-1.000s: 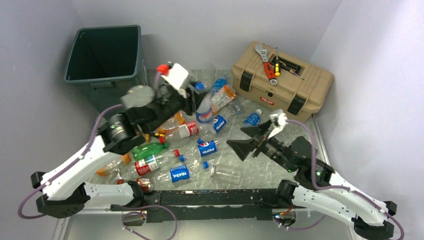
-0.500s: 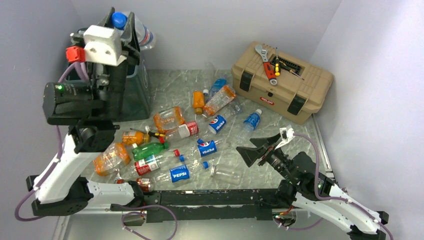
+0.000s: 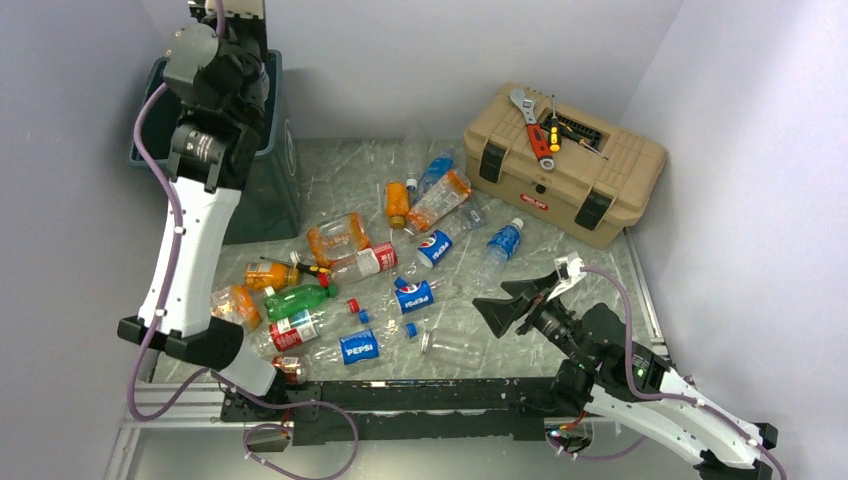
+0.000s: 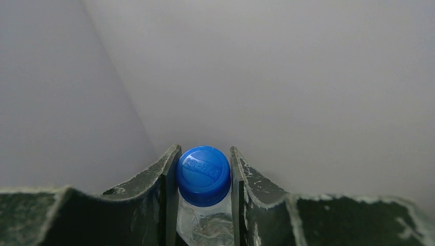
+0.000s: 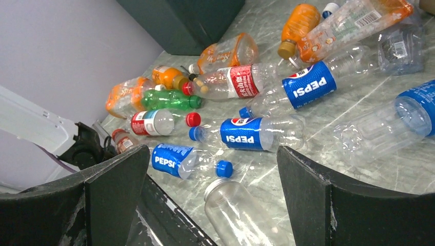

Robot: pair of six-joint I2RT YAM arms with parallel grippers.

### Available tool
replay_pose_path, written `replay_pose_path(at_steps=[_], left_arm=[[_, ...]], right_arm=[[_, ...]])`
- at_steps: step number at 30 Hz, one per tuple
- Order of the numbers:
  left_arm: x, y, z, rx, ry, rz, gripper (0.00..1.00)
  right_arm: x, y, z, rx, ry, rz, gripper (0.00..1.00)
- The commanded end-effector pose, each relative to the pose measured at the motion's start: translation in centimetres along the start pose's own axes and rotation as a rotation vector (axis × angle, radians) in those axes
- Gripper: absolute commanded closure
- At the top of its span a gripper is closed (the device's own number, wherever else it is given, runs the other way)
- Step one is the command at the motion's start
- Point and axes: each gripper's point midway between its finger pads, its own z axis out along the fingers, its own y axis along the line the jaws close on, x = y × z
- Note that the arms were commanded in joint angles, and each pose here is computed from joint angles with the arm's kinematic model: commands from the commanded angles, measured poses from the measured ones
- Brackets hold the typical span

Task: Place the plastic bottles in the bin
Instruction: Place the plastic bottle in the trash bin.

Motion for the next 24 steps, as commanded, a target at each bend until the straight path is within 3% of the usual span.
replay_pose_path(at_steps=[1, 5, 10, 17, 19, 20, 23, 24], left_arm=[[1.8, 3.3, 1.6, -0.078, 0.018, -0.156, 1.0], [6.5, 5.9, 3.2, -0.196, 0.088, -0.17, 1.0], [12.8, 6.3, 4.7, -0.233, 0.194, -0.193, 1.0], [17.1, 6.7, 5.2, -0.273, 0.268, -0.219, 1.0], [17.4, 6.8, 5.2, -0.276, 0.275, -0.212, 0.89], [17.3, 6.8, 5.2, -0.273, 0.272, -0.207, 0.77], [16.3, 6.8, 5.1, -0.252, 0.252, -0.209, 0.28], [15.5, 6.8, 5.0, -0.244, 0.237, -0.216, 0.16]], right_arm=[[-2.3, 0.8, -1.1, -0.026, -0.057, 0.009, 0.0], [-2.0, 0.6, -1.2, -0.032, -0.062, 0.012, 0.0], [-1.5, 0.4, -1.0, -0.023, -0.047, 0.006, 0.0], [-1.4, 0.3, -0.8, -0.012, -0.043, 0.0, 0.0], [-1.3, 0.2, -0.7, -0.01, -0.042, -0.002, 0.0], [-1.4, 0.2, -0.7, -0.008, -0.043, -0.004, 0.0], [-1.5, 0.1, -0.6, 0.003, -0.04, -0.008, 0.0], [-1.5, 0.1, -0.6, 0.007, -0.04, -0.009, 0.0]])
